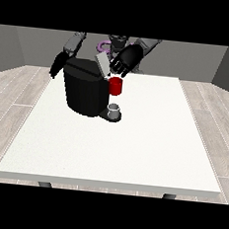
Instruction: Insert the coffee pod into the coffee machine and close the lid
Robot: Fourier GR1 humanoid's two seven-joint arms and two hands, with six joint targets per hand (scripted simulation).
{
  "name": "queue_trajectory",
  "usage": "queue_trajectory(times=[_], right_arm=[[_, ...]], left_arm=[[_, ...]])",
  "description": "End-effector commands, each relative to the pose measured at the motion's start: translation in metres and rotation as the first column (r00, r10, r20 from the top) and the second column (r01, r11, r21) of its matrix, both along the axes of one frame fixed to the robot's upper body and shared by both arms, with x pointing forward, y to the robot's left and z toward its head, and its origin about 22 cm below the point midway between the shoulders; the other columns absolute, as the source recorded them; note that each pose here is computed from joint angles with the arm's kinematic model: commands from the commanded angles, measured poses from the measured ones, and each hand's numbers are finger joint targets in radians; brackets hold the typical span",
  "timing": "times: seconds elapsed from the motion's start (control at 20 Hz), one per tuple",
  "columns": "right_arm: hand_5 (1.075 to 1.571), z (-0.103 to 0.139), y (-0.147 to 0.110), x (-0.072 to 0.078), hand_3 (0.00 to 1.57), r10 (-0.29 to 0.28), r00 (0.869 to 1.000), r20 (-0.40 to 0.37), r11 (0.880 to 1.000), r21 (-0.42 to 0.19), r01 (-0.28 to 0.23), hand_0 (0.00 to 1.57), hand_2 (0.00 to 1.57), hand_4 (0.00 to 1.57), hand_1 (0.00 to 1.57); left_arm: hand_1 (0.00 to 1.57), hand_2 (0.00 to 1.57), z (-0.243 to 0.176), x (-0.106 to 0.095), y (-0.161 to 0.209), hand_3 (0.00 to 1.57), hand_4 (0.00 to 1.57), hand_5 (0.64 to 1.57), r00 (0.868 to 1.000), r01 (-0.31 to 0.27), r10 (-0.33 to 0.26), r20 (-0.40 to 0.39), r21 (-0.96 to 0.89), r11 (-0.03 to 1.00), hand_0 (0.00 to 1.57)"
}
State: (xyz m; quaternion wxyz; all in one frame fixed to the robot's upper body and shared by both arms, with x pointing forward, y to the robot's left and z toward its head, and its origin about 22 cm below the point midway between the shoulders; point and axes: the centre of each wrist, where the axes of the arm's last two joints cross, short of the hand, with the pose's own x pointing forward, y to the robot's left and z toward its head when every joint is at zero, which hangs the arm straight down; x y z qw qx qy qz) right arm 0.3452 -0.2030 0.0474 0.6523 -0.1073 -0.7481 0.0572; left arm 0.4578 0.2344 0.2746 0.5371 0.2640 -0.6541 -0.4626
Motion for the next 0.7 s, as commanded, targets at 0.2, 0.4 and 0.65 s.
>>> queue_trajectory(times=[0.2,0.4,0.65], right_arm=[[1.571,-0.002,-0.013,0.003,0.0,-0.029,0.999,0.023,0.999,0.023,0.028,0.0,0.0,0.13,0.0],[1.571,-0.01,-0.007,-0.006,0.0,-0.002,0.999,-0.054,1.0,-0.006,0.002,0.0,0.0,0.12,0.0],[1.571,0.006,-0.018,0.003,0.0,-0.003,1.0,0.023,1.0,0.009,0.002,0.0,0.0,0.0,0.0]], left_arm=[[1.25,1.29,-0.002,0.001,0.002,1.24,0.45,1.571,0.999,0.036,-0.036,0.0,0.002,0.999,1.25],[1.24,1.28,-0.03,0.005,-0.002,1.23,0.42,1.571,0.997,0.006,-0.007,-0.074,-0.002,1.0,1.24],[1.19,1.25,0.002,0.004,0.008,1.2,0.42,1.571,1.0,0.007,-0.007,0.006,-0.013,1.0,1.19]])
